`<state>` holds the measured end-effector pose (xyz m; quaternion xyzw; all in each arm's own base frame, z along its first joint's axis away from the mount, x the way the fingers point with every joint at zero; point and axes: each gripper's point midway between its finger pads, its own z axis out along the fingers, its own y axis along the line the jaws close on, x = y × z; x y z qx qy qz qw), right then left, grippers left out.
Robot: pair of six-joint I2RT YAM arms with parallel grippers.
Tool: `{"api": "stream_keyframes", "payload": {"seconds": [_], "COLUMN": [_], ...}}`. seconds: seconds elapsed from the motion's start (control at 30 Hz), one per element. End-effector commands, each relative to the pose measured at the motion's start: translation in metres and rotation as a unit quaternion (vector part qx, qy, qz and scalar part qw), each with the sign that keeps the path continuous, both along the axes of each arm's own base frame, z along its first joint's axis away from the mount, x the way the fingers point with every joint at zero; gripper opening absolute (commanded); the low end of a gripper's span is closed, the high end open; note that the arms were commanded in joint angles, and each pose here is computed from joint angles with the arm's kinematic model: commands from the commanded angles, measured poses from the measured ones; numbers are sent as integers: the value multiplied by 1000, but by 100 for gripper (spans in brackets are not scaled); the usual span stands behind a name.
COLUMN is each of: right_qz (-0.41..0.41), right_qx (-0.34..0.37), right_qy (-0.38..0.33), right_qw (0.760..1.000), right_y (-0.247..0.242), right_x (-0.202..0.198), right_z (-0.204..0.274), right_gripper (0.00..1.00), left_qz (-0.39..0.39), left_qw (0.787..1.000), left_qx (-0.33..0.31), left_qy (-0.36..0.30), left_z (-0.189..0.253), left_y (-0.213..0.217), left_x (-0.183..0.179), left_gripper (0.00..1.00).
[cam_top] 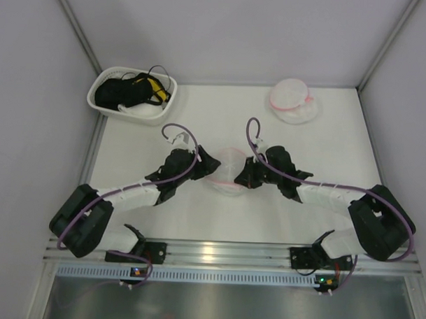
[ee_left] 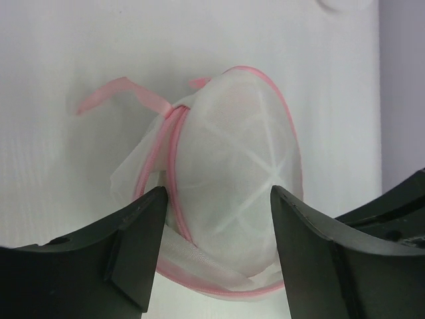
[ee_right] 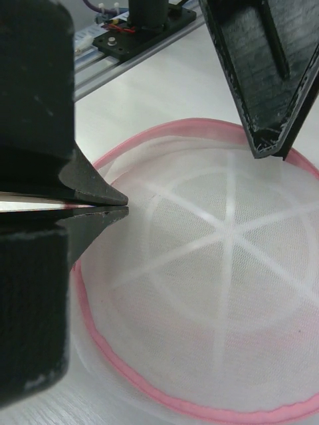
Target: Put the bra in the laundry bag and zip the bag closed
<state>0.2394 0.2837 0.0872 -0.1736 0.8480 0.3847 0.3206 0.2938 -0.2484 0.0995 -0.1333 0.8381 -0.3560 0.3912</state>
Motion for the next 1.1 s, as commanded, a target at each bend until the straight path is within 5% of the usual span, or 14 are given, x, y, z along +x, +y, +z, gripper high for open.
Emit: {"api": "stream_keyframes", "payload": {"seconds": [0.0,0.57,1.07], "right_qz": [12,2,-40], "right_qx": [2,-20,-49], "right_qy": [-19,-32,-39], "right_qw": [1000,999,997], "right_y": [6,-4,-20], "right_x": [-1,-2,6], "right_z": [4,5,4], "right_gripper": [0,0,0], "left_qz": [-18,-83,-135], "left_qw": [995,993,969], "left_qx": [-71,-75,-174], "left_qy": [-66,-28,-112], "left_z": [38,5,49], "left_y": [-17,-42,-65], "left_x": [10,14,13], "left_gripper": [69,82,23]}}
